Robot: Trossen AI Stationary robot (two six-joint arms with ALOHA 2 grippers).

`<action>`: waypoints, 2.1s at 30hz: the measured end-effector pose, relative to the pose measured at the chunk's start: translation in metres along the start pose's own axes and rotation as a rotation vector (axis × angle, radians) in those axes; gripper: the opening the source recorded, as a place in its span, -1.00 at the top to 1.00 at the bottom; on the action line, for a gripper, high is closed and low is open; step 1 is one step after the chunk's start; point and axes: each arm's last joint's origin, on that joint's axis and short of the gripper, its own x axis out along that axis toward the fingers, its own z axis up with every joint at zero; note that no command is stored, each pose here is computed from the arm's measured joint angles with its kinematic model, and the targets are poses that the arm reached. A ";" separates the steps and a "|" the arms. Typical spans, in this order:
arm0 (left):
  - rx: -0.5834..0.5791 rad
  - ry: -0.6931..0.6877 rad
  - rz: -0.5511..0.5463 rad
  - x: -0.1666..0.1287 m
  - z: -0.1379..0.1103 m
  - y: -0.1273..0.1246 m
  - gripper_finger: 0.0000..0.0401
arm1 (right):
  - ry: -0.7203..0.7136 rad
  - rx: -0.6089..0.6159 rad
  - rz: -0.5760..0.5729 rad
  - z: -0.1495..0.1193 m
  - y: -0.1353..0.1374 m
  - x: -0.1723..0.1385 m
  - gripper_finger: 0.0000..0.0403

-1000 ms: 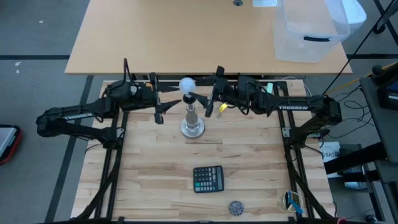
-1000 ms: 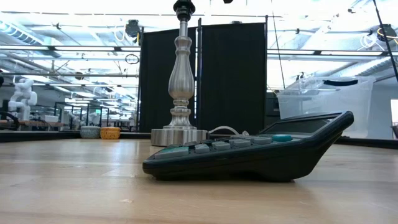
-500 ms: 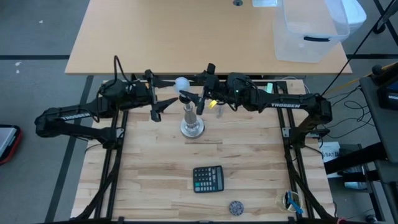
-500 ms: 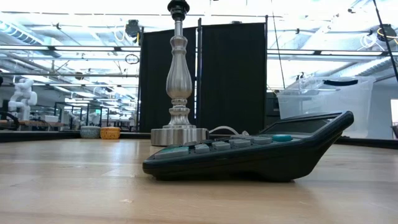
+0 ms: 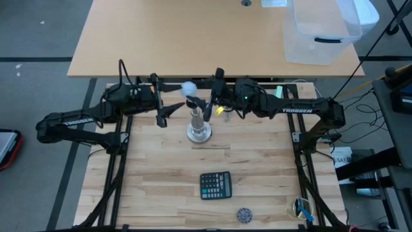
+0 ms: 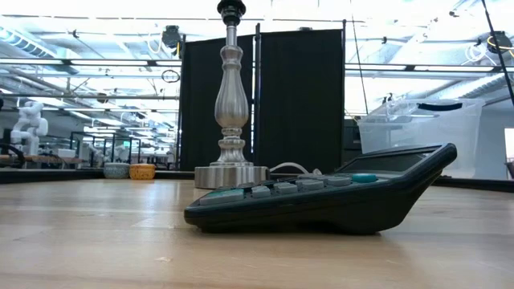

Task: Screw lightbulb
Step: Insert the light bulb into the lamp

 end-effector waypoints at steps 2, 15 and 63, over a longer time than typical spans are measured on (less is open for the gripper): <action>0.000 0.003 0.006 0.000 0.000 0.001 -0.38 | 0.009 -0.025 -0.029 0.000 0.005 -0.001 -0.35; 0.002 -0.008 -0.005 0.001 -0.001 0.001 -0.38 | 0.032 -0.062 -0.161 0.003 0.033 -0.009 -0.35; 0.001 -0.020 0.007 0.003 -0.002 0.008 -0.38 | -0.122 -0.043 -0.462 -0.019 0.070 -0.027 -0.35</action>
